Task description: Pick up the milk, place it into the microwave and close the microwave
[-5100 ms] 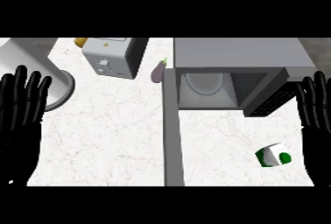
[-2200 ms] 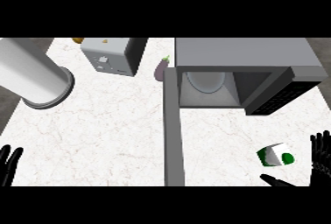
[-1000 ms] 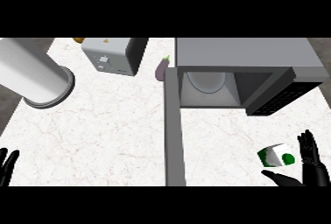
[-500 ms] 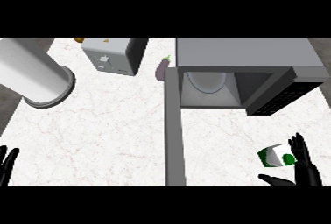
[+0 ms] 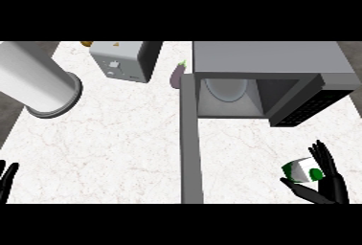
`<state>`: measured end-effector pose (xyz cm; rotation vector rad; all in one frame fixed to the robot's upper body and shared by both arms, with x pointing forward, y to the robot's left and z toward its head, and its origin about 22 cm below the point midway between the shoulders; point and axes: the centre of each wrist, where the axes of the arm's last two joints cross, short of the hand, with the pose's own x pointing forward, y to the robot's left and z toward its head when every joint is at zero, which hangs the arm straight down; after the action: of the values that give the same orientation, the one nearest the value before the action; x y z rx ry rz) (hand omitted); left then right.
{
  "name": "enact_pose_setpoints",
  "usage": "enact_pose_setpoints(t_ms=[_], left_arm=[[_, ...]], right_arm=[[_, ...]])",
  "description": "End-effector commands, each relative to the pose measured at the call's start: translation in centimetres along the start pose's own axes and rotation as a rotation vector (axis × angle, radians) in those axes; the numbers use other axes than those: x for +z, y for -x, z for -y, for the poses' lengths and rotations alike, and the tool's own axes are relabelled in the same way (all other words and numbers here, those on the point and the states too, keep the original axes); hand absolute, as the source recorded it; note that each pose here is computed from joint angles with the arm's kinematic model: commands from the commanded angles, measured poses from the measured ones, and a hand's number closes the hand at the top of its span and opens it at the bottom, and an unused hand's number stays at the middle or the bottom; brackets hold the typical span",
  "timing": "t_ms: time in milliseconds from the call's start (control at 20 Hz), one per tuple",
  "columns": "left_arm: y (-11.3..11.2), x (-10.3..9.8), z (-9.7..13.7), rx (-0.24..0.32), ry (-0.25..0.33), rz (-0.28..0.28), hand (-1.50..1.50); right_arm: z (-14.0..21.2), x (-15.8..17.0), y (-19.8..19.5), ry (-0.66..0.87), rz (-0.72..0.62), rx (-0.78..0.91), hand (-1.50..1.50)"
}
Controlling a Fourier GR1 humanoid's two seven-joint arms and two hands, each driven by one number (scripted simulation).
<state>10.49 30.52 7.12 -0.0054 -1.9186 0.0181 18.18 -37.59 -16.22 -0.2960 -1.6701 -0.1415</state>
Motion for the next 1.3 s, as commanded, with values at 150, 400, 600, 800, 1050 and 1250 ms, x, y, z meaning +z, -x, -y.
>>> enact_pose_setpoints(t_ms=[150,400,600,800,1050,1250], left_arm=[[-0.2,0.5,0.2,-0.007,-0.007,0.000,-1.50],[0.7,-0.3,-0.4,0.013,-0.015,0.004,-1.50],[-0.8,0.6,0.6,0.001,-0.008,-0.008,-1.50],[0.6,1.8,-1.2,-0.001,-0.014,-0.022,-1.50],[-0.3,0.4,-0.5,-0.011,-0.029,0.004,-1.50],[0.4,1.5,-1.2,-0.019,-0.034,0.008,-1.50]], right_arm=[[-2.6,1.5,1.0,-0.043,0.128,-0.212,1.50],[-2.6,-0.3,0.2,-0.043,0.139,-0.278,1.50],[-4.3,-1.8,-0.4,-0.099,0.157,-0.312,1.50],[-9.3,-6.9,-3.2,-0.192,0.155,-0.335,1.50],[-11.0,-5.7,-3.3,-0.356,0.152,-0.366,1.50],[-13.7,-6.6,-6.8,-0.412,0.159,-0.348,1.50]])
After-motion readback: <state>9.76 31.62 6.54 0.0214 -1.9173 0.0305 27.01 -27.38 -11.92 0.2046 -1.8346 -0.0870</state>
